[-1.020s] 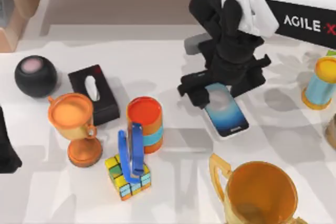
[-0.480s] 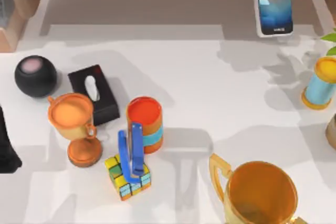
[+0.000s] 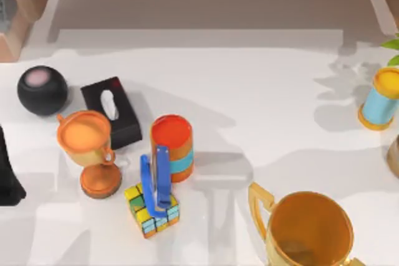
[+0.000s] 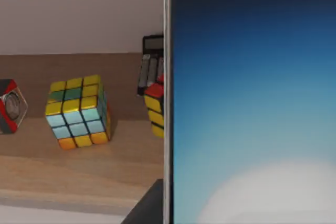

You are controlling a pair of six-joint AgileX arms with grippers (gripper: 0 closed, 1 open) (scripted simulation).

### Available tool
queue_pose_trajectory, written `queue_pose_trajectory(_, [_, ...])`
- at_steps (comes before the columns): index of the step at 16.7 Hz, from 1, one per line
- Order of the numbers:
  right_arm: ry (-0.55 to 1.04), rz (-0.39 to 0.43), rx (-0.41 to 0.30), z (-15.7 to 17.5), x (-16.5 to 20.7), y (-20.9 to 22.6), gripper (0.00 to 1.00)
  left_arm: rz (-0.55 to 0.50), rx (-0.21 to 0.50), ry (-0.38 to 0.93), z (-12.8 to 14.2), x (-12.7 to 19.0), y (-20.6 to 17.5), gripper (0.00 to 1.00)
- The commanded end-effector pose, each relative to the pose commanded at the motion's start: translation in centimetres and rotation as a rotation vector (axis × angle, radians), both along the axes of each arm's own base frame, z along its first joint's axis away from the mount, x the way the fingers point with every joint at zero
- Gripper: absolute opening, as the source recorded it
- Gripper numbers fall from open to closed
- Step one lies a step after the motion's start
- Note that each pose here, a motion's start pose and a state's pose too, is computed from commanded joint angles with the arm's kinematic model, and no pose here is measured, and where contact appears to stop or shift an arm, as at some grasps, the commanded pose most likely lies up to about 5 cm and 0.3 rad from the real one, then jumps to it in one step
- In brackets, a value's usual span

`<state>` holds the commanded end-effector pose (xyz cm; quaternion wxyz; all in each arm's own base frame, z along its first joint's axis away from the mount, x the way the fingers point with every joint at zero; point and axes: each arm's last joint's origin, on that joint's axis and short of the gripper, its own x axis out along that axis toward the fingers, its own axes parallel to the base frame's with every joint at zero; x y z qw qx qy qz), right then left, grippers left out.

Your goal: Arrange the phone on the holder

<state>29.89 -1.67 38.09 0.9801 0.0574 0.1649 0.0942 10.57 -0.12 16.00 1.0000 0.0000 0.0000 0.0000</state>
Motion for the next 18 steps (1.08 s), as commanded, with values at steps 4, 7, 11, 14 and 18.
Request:
queue_pose_trajectory(4, [-0.099, -0.16, -0.068, -1.6, -4.2, -5.4, 0.0, 0.0, 0.0, 0.0, 0.0, 0.0, 0.0, 1.0])
queue_pose_trajectory(7, [-0.09, -0.288, -0.117, -4.5, -6.9, -8.6, 0.0, 0.0, 0.0, 0.0, 0.0, 0.0, 0.0, 1.0])
queue_pose_trajectory(11, [-0.009, -0.438, -0.149, -9.2, -10.1, -11.9, 0.0, 0.0, 0.0, 0.0, 0.0, 0.0, 0.0, 1.0])
queue_pose_trajectory(14, [0.069, -0.515, -0.145, -12.4, -11.9, -13.2, 0.0, 0.0, 0.0, 0.0, 0.0, 0.0, 0.0, 1.0])
queue_pose_trajectory(18, [0.131, -0.559, -0.132, -14.7, -13.1, -13.7, 0.0, 0.0, 0.0, 0.0, 0.0, 0.0, 0.0, 1.0])
